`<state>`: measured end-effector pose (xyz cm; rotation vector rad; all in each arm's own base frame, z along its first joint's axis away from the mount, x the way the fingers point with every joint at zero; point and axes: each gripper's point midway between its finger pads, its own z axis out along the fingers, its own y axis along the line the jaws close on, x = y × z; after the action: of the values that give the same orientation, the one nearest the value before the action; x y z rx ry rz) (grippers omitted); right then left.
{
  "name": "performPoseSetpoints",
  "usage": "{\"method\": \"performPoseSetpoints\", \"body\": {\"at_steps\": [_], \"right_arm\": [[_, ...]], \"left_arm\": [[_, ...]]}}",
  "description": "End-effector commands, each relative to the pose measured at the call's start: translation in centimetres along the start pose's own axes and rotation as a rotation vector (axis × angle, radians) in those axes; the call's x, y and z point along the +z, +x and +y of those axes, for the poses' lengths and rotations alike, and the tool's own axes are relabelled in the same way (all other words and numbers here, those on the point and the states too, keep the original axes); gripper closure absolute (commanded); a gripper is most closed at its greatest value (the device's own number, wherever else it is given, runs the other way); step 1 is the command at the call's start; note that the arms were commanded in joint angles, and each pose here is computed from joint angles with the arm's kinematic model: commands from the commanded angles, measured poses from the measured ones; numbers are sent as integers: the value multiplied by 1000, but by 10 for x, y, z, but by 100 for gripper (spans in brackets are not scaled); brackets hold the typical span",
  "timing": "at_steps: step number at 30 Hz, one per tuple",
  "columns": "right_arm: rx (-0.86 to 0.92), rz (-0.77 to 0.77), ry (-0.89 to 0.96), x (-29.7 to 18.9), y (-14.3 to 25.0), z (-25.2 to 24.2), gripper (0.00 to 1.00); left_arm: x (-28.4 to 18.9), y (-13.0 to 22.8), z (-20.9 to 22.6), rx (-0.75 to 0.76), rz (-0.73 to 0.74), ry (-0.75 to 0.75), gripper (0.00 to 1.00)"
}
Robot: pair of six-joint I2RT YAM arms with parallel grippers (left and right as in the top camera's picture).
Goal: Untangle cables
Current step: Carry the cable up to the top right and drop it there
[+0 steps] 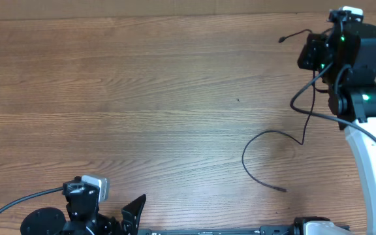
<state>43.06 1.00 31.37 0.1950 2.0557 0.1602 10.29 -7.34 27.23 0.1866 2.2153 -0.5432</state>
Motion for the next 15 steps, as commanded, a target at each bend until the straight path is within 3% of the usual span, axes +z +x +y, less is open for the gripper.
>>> {"method": "performPoseSetpoints", "body": {"at_steps": [1, 8, 15], "right_arm": [[-34, -65, -120, -15, -21, 25, 96], [-98, -255, -295, -100, -73, 64, 96], [-152, -691, -371, -260, -143, 80, 96]], "left_arm": [[-1, -1, 0, 4, -8, 1, 1], [-1, -1, 0, 4, -8, 1, 0], [-1, -1, 0, 4, -8, 1, 0]]}}
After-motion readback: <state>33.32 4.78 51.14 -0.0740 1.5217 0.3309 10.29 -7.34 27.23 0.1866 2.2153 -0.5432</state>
